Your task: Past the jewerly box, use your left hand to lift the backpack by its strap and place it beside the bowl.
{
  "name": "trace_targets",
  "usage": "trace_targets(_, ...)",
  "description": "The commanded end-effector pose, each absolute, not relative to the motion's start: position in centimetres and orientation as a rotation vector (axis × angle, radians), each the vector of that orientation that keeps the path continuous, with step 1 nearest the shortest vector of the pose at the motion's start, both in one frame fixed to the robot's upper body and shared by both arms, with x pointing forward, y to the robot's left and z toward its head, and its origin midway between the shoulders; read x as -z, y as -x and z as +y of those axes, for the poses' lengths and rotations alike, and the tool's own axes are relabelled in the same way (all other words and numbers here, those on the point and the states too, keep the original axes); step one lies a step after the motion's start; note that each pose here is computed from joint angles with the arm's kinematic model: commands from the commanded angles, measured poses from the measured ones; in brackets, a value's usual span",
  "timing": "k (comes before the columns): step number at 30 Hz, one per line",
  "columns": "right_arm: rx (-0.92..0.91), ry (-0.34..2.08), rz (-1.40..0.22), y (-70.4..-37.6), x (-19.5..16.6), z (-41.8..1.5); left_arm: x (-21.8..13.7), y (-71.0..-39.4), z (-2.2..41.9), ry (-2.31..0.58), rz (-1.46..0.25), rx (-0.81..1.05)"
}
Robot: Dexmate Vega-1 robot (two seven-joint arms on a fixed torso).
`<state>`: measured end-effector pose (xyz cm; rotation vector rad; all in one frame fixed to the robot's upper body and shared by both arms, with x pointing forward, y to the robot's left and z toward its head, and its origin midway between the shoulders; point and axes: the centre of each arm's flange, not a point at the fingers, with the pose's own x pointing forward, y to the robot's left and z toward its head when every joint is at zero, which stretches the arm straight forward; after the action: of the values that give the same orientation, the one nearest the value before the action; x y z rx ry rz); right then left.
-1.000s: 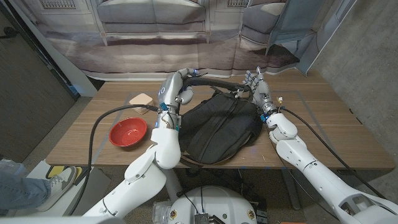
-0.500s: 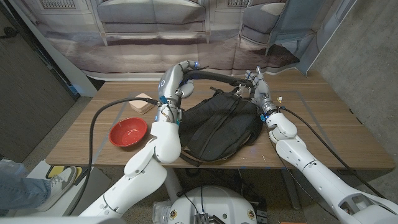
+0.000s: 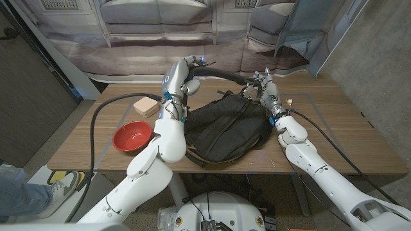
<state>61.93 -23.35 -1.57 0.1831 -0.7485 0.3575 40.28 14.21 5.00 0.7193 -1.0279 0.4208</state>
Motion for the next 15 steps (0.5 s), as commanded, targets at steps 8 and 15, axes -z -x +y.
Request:
trace_targets(8, -0.37, -0.188, -0.749, -62.0, 1.6, -23.5, -8.2, -38.3, 14.0, -0.73, -1.05, -0.473)
trace_targets(15, -0.368, -0.189, -0.75, -62.0, 1.6, -23.7, -8.6, -37.9, 14.0, -0.731, -1.051, -0.476)
